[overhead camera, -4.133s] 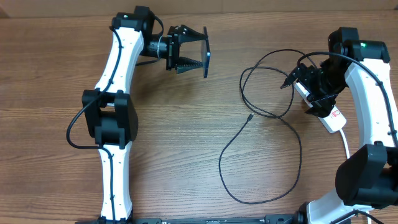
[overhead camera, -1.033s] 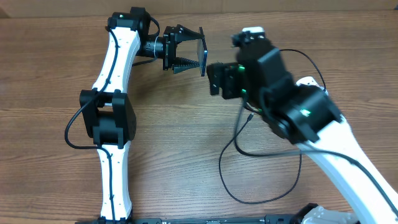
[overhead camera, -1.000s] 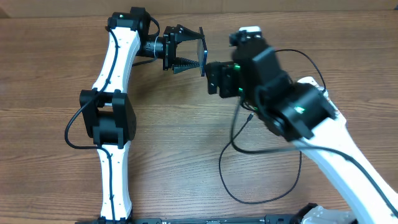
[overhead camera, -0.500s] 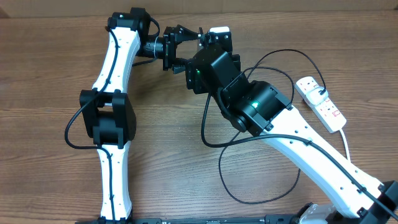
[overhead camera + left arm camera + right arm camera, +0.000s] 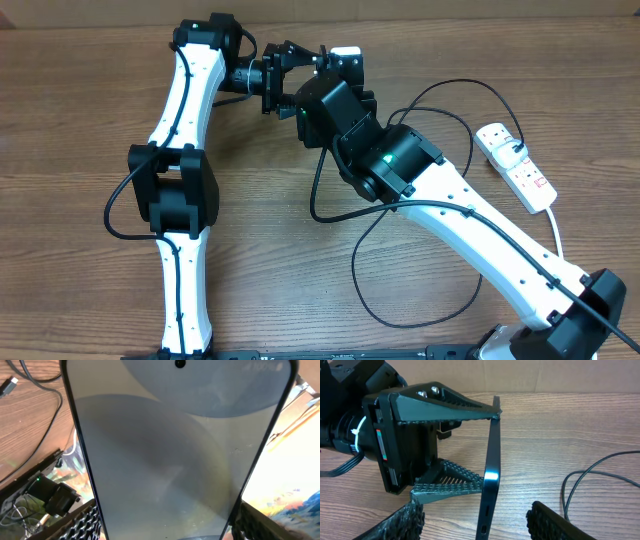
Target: Plug charger to phone and switch on socket
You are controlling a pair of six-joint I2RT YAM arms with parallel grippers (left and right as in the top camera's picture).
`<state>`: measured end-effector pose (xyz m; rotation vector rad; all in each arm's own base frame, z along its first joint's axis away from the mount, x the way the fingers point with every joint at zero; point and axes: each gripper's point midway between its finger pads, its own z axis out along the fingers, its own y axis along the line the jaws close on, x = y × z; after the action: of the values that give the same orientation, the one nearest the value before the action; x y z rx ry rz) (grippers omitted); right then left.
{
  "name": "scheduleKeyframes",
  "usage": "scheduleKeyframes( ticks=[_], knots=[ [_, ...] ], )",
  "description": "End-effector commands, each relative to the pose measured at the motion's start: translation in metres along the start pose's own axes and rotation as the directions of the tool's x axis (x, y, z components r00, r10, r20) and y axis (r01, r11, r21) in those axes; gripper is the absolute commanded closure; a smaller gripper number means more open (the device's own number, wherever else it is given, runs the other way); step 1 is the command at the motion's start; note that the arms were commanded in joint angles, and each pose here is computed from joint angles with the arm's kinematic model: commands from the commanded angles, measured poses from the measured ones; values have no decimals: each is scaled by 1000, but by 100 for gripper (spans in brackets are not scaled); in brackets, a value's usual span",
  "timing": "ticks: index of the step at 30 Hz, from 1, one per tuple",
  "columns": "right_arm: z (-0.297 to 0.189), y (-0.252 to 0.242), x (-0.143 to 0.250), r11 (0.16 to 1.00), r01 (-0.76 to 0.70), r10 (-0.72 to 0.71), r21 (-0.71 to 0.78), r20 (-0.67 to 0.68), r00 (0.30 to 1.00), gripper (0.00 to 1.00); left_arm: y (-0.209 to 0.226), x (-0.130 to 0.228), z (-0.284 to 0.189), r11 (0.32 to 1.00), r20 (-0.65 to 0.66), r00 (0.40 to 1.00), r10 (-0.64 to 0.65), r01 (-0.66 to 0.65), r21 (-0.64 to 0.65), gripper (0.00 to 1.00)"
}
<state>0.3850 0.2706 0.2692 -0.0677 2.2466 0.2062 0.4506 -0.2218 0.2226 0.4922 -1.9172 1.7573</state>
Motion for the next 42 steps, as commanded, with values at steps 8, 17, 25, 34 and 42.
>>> scheduleKeyframes(
  ticks=[8,17,25,34,42],
  knots=[
    [17,-1,2,999,-6,5,34,6,1000,34,-16,8,-6,997,-21,999,38,-36,61,28],
    [19,-12,-5,997,-19,17,72,30,999,45,-16,8,-6,997,-21,998,51,-50,61,28],
    [19,-12,-5,997,-21,19,70,29,999,57,-16,8,-6,997,-21,998,51,-50,61,28],
    [20,-5,-3,999,-23,23,30,14,1000,62,-16,8,-6,997,-21,998,51,-50,61,28],
    [20,-3,-3,999,-47,47,19,12,999,62,-15,8,-6,997,-21,998,51,-50,61,28]
  ],
)
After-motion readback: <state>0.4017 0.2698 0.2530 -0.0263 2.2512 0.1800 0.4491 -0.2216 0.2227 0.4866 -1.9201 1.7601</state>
